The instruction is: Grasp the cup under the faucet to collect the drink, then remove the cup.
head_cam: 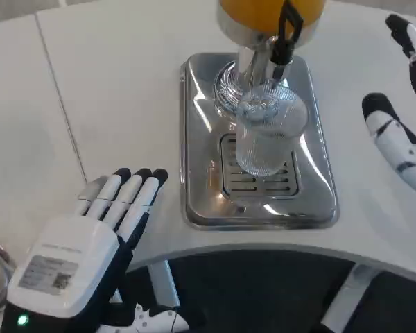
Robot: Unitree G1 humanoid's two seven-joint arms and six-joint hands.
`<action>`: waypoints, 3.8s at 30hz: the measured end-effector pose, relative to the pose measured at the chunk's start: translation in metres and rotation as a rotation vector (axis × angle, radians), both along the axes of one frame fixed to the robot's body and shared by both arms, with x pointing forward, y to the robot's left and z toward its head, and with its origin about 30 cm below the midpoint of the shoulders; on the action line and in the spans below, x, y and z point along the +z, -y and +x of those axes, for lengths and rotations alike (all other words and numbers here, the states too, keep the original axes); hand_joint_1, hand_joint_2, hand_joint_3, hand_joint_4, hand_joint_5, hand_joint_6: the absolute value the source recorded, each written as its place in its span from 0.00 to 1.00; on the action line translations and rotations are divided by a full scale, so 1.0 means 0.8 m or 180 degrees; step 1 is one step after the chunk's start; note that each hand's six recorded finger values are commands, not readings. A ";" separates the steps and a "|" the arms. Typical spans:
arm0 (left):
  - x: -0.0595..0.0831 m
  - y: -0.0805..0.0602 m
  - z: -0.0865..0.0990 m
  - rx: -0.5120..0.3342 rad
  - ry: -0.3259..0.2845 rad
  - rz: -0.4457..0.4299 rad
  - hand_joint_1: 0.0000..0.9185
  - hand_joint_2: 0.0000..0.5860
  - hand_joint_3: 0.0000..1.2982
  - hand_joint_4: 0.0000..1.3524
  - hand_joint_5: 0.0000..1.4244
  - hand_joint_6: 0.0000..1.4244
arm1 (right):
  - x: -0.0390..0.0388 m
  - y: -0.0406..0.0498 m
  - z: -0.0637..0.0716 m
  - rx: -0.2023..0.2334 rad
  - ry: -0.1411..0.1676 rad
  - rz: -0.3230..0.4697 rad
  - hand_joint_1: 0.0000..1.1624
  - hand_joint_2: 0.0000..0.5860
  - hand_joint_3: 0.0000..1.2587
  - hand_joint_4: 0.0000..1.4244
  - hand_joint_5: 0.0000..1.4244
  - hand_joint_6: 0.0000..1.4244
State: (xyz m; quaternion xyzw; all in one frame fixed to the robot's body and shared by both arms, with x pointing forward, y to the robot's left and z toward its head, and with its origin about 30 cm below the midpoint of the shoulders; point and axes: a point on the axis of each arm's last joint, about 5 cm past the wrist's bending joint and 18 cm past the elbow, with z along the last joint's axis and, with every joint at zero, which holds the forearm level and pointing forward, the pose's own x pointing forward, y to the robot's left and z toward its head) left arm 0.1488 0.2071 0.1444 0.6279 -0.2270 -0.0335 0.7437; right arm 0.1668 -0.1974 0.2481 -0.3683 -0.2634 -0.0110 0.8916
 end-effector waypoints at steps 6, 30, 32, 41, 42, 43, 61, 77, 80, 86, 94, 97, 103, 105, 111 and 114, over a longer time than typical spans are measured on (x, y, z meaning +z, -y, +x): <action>-0.002 0.001 -0.005 0.0033 -0.0050 -0.0025 0.00 0.00 0.00 0.00 0.00 0.03 | 0.0075 -0.008 0.016 0.0234 0.0110 0.0056 0.14 0.84 0.00 0.00 0.00 0.00; -0.005 0.001 -0.011 0.0105 -0.0065 -0.0114 0.00 0.01 0.00 0.00 0.00 0.04 | 0.0034 -0.045 0.054 0.0691 0.0104 0.0492 0.14 0.84 0.00 0.00 0.00 0.00; -0.006 0.001 -0.012 0.0099 -0.0077 -0.0119 0.00 0.01 0.00 0.00 0.00 0.04 | 0.0043 -0.048 0.057 0.0695 0.0095 0.0520 0.14 0.85 0.00 0.00 0.00 0.00; -0.005 -0.001 -0.013 0.0094 -0.0052 -0.0166 0.00 0.01 0.00 0.00 0.00 0.04 | 0.0138 -0.066 0.072 0.0830 0.0035 0.0619 0.14 0.86 0.00 0.00 0.00 0.00; -0.004 -0.002 -0.014 0.0098 -0.0051 -0.0169 0.00 0.01 0.00 0.00 0.00 0.04 | 0.0131 -0.067 0.072 0.0835 0.0013 0.0632 0.14 0.86 0.00 0.00 0.00 0.00; -0.004 -0.002 -0.014 0.0104 -0.0050 -0.0174 0.00 0.01 0.00 0.00 0.00 0.04 | 0.0119 -0.069 0.073 0.0847 -0.0018 0.0654 0.14 0.86 0.00 0.00 0.00 0.00; -0.002 -0.004 -0.013 0.0106 -0.0006 -0.0270 0.00 0.01 0.00 0.00 0.00 0.04 | 0.0120 -0.075 0.071 0.1001 -0.0184 0.0473 0.15 0.87 0.00 0.00 0.00 0.00; -0.004 -0.003 -0.010 0.0110 -0.0008 -0.0327 0.00 0.01 0.00 0.00 0.00 0.04 | 0.0415 -0.079 0.052 0.0316 0.0022 -0.0903 0.00 0.80 0.03 0.00 0.00 0.03; -0.003 -0.003 -0.005 0.0108 0.0009 -0.0333 0.00 0.01 0.00 0.00 0.00 0.04 | 0.0456 -0.083 0.044 0.0186 0.0096 -0.1244 0.00 0.80 0.03 0.00 0.00 0.03; -0.006 -0.001 0.000 0.0102 -0.0004 -0.0361 0.00 0.01 0.00 0.00 0.00 0.04 | 0.0532 -0.089 0.038 0.0096 0.0091 -0.1563 0.00 0.81 0.04 0.00 0.00 0.03; -0.004 0.005 0.020 0.0088 0.0081 -0.0438 0.02 0.00 0.00 0.00 0.00 0.04 | 0.0584 -0.097 0.035 0.0047 0.0068 -0.1669 0.00 0.83 0.05 0.00 0.01 0.03; -0.001 0.007 0.032 0.0119 0.0131 -0.0465 0.08 0.01 0.00 0.00 0.00 0.04 | 0.0592 -0.097 0.035 0.0038 0.0058 -0.1651 0.00 0.83 0.05 0.00 0.01 0.03; 0.002 0.013 0.051 0.0115 0.0181 -0.0486 0.12 0.01 0.00 0.00 0.00 0.04 | 0.0619 -0.096 0.033 0.0061 -0.0003 -0.1697 0.00 0.85 0.05 0.00 0.01 0.03; 0.002 0.014 0.056 0.0111 0.0179 -0.0503 0.13 0.01 0.00 0.00 0.00 0.04 | 0.0633 -0.096 0.033 0.0072 -0.0021 -0.1702 0.00 0.85 0.05 0.00 0.01 0.03; 0.003 0.019 0.070 0.0125 0.0182 -0.0586 0.14 0.02 0.00 0.00 0.00 0.04 | 0.0675 -0.094 0.034 0.0061 -0.0030 -0.1709 0.00 0.87 0.05 0.00 0.01 0.03; 0.003 0.023 0.078 0.0098 0.0175 -0.0638 0.17 0.03 0.00 0.00 0.02 0.04 | 0.0696 -0.094 0.035 0.0056 -0.0024 -0.1720 0.00 0.87 0.05 0.00 0.01 0.03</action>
